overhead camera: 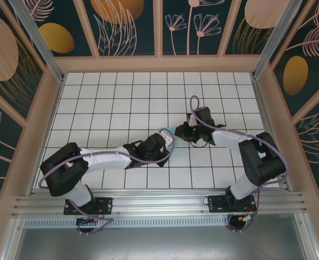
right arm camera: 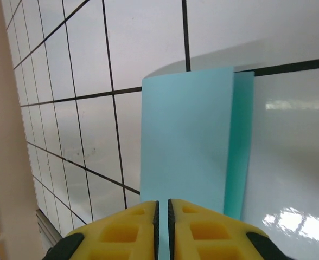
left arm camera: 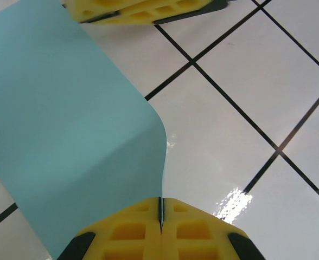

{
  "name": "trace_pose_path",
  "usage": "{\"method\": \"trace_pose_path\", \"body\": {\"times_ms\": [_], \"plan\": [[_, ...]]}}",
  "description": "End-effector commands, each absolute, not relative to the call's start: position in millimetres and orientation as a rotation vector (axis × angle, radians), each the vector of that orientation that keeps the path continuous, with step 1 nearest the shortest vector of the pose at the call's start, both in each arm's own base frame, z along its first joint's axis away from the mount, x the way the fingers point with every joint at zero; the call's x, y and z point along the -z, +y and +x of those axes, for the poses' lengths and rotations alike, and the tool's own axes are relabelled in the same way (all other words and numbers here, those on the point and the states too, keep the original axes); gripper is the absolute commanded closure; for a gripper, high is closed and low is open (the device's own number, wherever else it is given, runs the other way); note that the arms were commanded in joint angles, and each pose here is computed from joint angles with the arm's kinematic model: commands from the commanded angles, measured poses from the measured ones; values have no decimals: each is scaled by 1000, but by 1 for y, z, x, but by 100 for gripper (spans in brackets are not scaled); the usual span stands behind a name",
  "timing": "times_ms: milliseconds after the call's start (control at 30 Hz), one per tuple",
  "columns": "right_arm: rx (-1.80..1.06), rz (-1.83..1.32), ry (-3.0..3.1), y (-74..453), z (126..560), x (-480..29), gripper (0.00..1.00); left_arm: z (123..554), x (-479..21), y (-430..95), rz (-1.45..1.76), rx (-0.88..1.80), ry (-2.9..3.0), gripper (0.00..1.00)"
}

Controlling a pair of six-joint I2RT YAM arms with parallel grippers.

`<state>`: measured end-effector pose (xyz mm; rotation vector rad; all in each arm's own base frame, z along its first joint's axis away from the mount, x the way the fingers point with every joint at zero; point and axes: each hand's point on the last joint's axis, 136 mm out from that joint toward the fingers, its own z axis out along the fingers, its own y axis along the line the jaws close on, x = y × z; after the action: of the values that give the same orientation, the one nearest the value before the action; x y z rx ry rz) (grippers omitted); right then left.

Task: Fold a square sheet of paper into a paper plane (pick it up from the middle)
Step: Third fold the triangle at the center of the table.

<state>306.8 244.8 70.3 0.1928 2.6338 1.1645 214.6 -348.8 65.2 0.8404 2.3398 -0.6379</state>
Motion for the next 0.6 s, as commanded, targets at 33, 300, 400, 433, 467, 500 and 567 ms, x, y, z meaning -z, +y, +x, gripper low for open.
{"method": "trace_pose_path", "body": {"times_ms": [33, 300, 400, 433, 467, 500, 567], "plan": [[-1196, 99, 2650, 261, 315, -63, 85, 210, -72, -358, 845, 773, 2335, 100], [-1016, 18, 2783, 261, 319, -27, 86, 215, -65, -351, 839, 801, 2378, 100], [-975, 0, 2822, 259, 315, -15, 86, 220, -61, -345, 820, 799, 2394, 100], [-967, -7, 2828, 259, 314, -13, 86, 222, -60, -344, 812, 805, 2402, 99], [-958, -13, 2833, 259, 313, -11, 86, 224, -59, -343, 805, 809, 2410, 99], [-948, -16, 2840, 258, 312, -9, 85, 226, -57, -342, 802, 808, 2417, 99], [-941, -19, 2844, 258, 311, -7, 85, 228, -54, -340, 791, 805, 2425, 99]]}}
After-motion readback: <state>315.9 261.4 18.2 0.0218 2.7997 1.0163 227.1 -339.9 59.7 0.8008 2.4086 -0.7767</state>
